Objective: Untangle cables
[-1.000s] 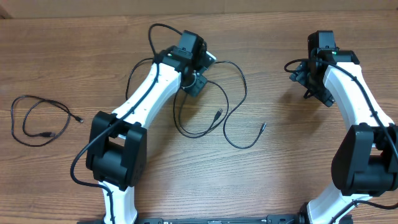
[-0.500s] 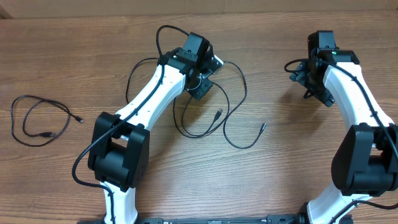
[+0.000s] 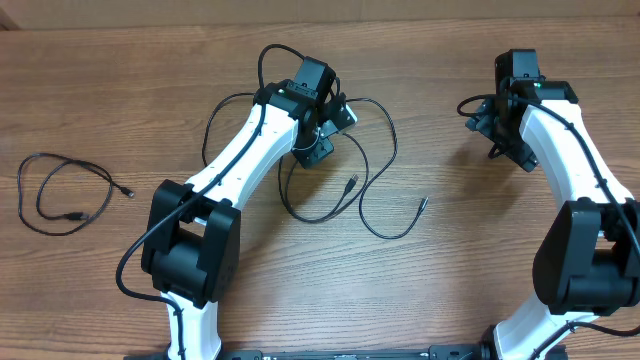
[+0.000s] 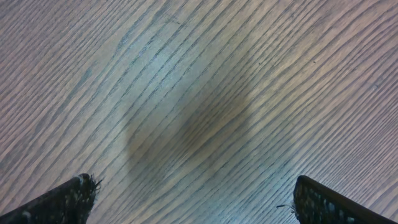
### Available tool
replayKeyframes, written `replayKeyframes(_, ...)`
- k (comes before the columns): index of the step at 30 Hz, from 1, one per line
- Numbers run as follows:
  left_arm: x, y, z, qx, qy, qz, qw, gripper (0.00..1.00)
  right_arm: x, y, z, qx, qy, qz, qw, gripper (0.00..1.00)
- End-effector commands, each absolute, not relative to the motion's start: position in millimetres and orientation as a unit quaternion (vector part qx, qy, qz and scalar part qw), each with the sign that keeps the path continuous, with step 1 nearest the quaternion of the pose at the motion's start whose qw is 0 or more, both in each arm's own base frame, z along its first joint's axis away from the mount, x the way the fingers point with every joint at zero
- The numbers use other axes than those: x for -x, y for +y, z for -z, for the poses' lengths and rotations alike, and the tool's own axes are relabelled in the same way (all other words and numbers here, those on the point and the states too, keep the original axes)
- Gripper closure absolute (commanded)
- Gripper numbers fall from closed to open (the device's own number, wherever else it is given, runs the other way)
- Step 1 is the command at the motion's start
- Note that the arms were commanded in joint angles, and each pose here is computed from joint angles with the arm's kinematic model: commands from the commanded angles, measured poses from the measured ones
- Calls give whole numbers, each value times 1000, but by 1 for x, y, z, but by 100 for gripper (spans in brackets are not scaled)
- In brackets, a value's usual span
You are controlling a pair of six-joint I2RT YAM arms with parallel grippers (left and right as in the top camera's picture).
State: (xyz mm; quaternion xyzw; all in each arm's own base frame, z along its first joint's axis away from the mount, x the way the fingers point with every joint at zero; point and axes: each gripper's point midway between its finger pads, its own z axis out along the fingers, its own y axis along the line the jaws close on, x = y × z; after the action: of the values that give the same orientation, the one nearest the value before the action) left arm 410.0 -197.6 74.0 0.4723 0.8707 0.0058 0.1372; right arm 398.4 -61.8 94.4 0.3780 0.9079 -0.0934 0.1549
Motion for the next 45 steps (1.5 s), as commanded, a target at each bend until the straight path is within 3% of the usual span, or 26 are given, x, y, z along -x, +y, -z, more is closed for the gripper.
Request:
replayKeyframes(1,-414,-199,-79,-496,856,-16,144,86,-398,-63,-98,-382,905,96,161,0)
replayKeyframes(3,-414,-200,-79,-496,856,-14,144,71,-398,-63,-98,-382,905,96,161,0)
replayKeyframes(7,-412,-203,-79,-497,855,-5,144,60,-398,-63,-98,-382,905,96,161,0)
replayKeyframes(9,-407,-211,-79,-501,853,25,144,45,-398,-63,-98,-382,905,96,161,0)
replayKeyframes(12,-401,-222,-80,-504,849,60,145,40,-398,-63,-98,-382,905,96,161,0)
replayKeyframes(19,-369,-249,-85,-502,839,173,119,55,-398,-63,-98,-382,905,96,161,0)
replayKeyframes(32,-325,-260,-71,-484,852,193,48,52,-398,-63,-98,-382,905,96,161,0)
replayKeyframes(37,-312,-258,-52,-498,851,165,31,62,-398,-63,-98,-382,905,96,161,0)
replayKeyframes(41,-308,-250,-37,-507,852,127,21,77,-398,-63,-98,-382,905,96,161,0)
replayKeyframes(45,-304,-252,-35,-511,850,126,19,77,-398,-63,-98,-382,905,96,161,0)
